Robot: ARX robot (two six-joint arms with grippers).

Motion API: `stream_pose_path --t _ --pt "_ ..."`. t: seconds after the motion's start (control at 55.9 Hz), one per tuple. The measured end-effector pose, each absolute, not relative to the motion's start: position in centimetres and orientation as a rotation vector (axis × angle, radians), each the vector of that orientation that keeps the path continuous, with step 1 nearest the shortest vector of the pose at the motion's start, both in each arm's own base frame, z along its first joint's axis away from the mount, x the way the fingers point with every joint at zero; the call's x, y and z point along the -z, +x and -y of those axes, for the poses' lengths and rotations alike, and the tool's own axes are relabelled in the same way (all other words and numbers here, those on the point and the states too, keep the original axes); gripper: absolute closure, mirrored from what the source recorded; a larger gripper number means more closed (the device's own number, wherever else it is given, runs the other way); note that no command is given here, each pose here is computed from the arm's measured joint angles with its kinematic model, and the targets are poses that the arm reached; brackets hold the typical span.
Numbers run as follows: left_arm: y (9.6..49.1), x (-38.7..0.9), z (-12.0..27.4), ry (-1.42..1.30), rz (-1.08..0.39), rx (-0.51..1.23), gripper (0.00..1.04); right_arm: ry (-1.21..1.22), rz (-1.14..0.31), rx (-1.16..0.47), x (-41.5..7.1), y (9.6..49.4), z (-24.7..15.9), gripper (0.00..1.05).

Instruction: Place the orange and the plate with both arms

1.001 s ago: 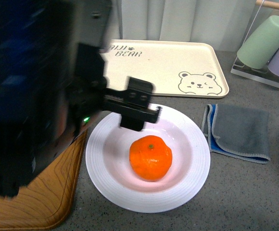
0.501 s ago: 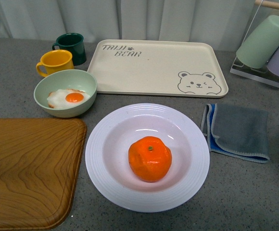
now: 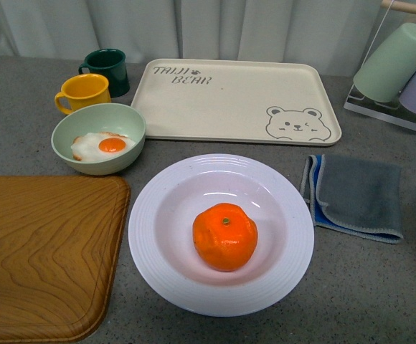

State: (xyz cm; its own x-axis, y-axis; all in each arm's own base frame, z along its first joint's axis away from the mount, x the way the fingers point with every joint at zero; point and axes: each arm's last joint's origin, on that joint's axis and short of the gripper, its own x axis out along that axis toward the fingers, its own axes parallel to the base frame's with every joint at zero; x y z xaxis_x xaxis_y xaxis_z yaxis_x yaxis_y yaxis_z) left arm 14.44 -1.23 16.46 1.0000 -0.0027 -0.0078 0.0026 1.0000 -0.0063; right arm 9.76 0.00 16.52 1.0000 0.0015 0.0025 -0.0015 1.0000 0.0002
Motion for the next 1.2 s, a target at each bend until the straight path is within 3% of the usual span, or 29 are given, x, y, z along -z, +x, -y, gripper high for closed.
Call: stream_pose_path --t 1.198 --pt "10.4 -17.0 0.0 -0.007 0.0 0.002 1.01 0.0 0.002 -0.002 -16.5 9.8 0.0 0.09"
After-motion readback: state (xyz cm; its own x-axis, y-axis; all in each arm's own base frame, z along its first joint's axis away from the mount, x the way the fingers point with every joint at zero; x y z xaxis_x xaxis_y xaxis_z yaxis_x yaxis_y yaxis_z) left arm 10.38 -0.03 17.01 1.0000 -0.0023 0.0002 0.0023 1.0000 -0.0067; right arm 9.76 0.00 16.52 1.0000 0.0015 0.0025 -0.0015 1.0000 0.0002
